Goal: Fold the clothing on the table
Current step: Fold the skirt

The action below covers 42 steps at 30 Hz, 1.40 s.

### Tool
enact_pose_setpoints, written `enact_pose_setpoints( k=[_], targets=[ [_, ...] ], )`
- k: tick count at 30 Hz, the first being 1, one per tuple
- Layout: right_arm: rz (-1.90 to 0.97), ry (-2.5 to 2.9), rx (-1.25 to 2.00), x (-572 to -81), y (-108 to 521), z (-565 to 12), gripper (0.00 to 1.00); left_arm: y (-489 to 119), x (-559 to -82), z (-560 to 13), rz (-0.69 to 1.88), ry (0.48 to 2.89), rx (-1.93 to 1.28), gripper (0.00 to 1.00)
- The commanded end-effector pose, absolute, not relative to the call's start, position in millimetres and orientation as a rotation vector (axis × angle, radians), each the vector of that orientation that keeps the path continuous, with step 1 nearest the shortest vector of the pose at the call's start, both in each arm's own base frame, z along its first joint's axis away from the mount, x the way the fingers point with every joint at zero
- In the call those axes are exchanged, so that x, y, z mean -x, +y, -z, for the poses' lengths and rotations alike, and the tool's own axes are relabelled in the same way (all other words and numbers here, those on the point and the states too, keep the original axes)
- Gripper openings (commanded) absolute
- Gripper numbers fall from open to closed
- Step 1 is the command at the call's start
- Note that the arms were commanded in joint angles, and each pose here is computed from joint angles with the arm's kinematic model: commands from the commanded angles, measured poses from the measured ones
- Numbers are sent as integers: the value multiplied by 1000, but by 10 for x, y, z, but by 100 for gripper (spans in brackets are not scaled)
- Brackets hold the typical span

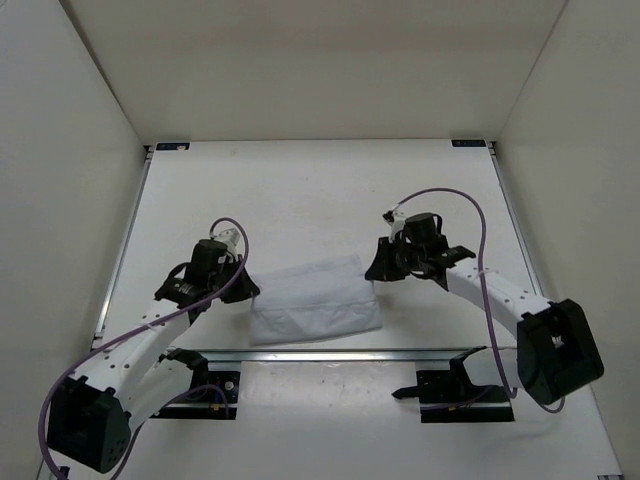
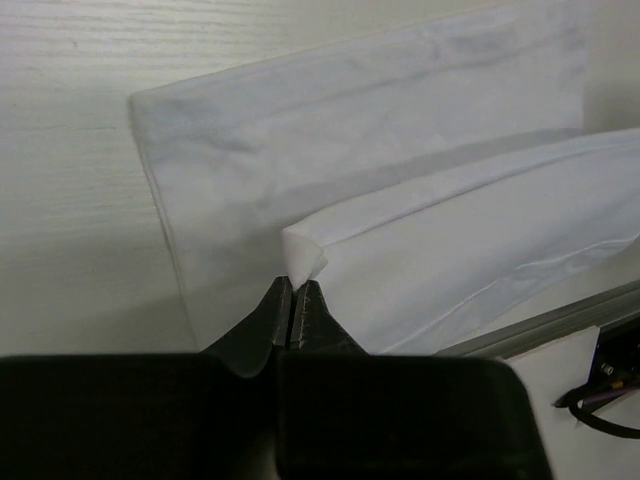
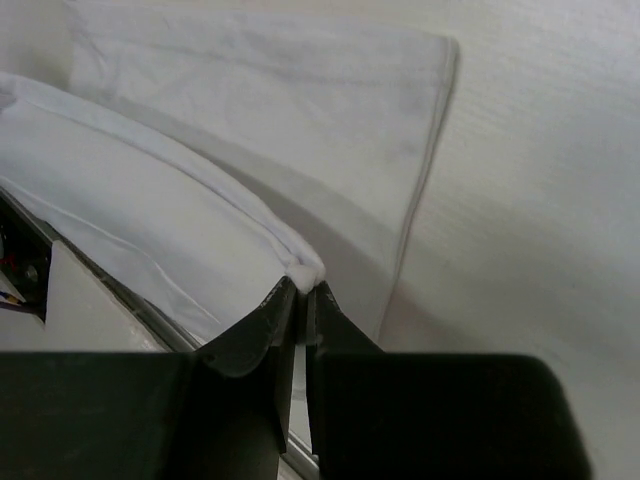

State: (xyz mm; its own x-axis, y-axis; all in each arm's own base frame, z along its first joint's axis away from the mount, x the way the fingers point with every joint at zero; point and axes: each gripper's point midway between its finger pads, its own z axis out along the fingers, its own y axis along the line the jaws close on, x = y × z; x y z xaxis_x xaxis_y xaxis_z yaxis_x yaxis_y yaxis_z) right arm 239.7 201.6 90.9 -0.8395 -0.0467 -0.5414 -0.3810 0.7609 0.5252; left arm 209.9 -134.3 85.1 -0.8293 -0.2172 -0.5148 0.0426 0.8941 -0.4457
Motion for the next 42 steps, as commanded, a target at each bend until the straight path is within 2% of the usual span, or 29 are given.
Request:
enact_pose_setpoints(
  k=[1, 6, 14, 22, 30, 32, 35, 36, 37, 38, 40, 41, 42],
  targets=[
    [-897, 2278, 420, -2838, 2220, -1257, 0, -1250, -2262, -933, 571, 2414, 192, 0],
    [-891, 2245, 475, -3108, 2338, -1372, 0, -1225, -2443, -1007, 536, 2373, 193, 0],
    [-865, 2295, 489, -3415, 2323, -1061, 0, -1066, -2687, -813, 440, 2401, 264, 0],
    [-897, 2212, 534, -3912, 2532, -1254, 0, -899, -2849, -809, 380, 2364, 345, 0],
    [-911, 2245, 550, -4143, 2607, -1077, 0, -819, -2855, -657, 350, 2400, 427, 0],
    [-909, 2248, 560, -4185, 2636, -1038, 3, -764, -2851, -599, 320, 2406, 479, 0],
    [-918, 2256, 561, -4280, 2642, -960, 24, -712, -2859, -557, 302, 2393, 537, 0],
    [-917, 2248, 565, -4337, 2656, -957, 34, -717, -2859, -521, 313, 2396, 549, 0],
    [-916, 2230, 576, -4386, 2682, -1007, 50, -703, -2861, -515, 319, 2391, 562, 0],
    [-931, 2241, 559, -4416, 2666, -982, 58, -702, -2890, -506, 327, 2391, 570, 2],
    [-933, 2223, 551, -4504, 2670, -1092, 79, -738, -2898, -503, 332, 2409, 555, 45],
    [-937, 2206, 548, -4540, 2668, -1151, 84, -761, -2924, -539, 337, 2399, 544, 56],
    [-932, 2190, 550, -4547, 2659, -1233, 85, -756, -2929, -540, 335, 2399, 542, 79]
  ],
)
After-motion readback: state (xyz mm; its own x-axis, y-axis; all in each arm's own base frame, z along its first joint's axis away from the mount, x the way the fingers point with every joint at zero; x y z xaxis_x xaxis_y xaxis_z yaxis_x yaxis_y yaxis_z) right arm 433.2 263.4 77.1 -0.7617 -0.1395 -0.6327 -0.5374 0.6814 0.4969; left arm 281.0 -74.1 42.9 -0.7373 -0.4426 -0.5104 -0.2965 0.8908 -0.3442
